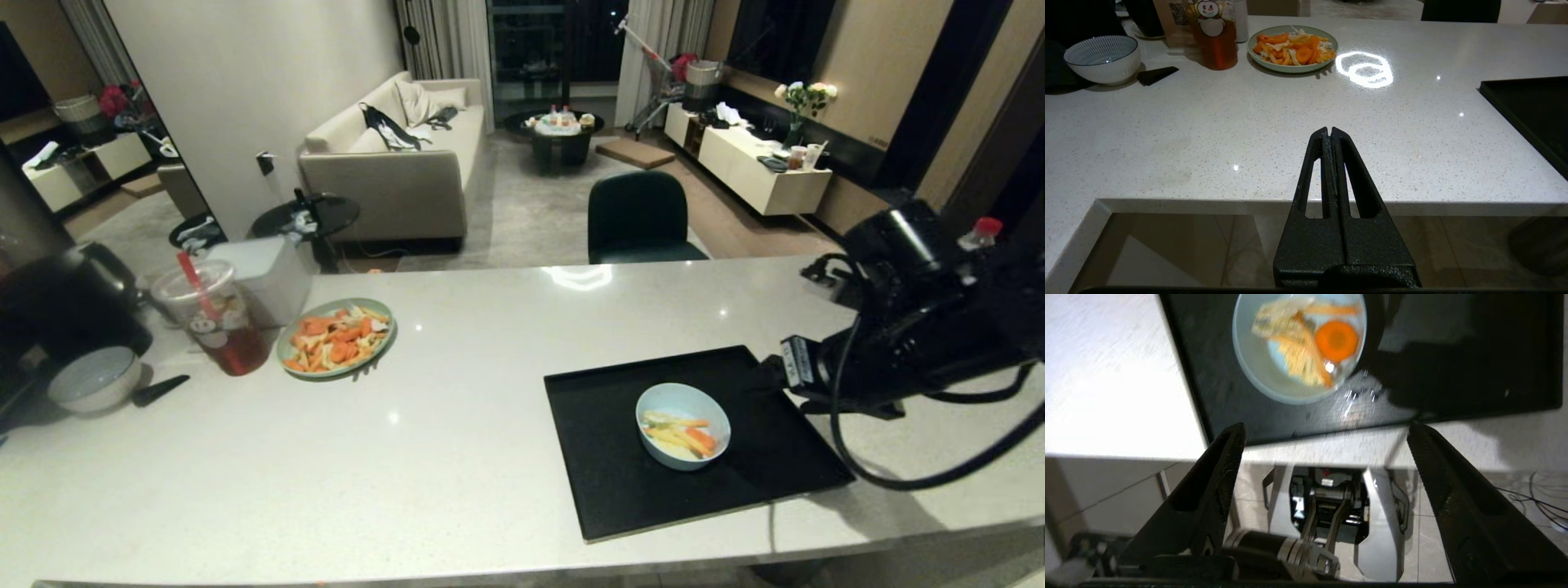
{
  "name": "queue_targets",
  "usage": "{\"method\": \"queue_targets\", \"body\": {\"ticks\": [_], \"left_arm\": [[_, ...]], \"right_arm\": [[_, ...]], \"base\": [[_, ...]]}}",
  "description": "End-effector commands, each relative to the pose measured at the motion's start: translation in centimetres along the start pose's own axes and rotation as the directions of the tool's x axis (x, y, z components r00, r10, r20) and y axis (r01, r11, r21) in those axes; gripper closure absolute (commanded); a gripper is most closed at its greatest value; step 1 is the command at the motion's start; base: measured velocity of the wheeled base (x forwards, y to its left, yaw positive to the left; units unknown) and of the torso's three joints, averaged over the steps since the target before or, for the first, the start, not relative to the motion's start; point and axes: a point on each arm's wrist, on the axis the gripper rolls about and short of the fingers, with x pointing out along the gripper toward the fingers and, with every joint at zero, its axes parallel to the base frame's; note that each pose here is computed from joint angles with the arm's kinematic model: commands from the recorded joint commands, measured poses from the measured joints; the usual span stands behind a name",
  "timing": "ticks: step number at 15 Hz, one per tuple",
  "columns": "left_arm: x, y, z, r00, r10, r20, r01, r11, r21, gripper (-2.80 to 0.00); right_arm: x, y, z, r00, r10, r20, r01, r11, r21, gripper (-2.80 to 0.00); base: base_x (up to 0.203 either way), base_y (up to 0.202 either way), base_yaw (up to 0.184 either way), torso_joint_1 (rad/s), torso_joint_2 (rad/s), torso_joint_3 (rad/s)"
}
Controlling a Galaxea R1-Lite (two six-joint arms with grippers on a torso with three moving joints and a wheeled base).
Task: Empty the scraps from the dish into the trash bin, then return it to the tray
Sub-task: Pick up the bowl with leftover food
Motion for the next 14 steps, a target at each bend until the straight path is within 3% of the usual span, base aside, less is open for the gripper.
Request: {"method": "queue_targets", "body": {"ticks": [1, 5, 14], "left_arm": [[0.0, 0.0, 0.0, 1.0, -0.001, -0.001, 0.001, 1.0, -0.001, 0.0], [0.0, 0.0, 0.0, 1.0, 0.001, -0.001, -0.001, 1.0, -0.001, 0.0], [0.0, 0.0, 0.0, 1.0, 0.001, -0.001, -0.001, 1.0, -0.001, 0.0]], "right_arm": [[4.1, 0.2, 1.1, 0.997, -0.048, -0.067, 0.049, 0.999, 0.006, -2.8], [7.4, 0.7, 2.5, 0.993, -0.076, -0.087, 0.076, 0.997, 0.0, -2.8], [12.3, 0.2, 2.6, 0.977, -0.157, -0.142, 0.157, 0.988, -0.011, -2.8]], "base": [[0.0, 0.0, 0.0, 0.0, 0.0, 0.0], [0.0, 0.0, 0.0, 0.0, 0.0, 0.0], [0.0, 0.0, 0.0, 0.0, 0.0, 0.0]]}}
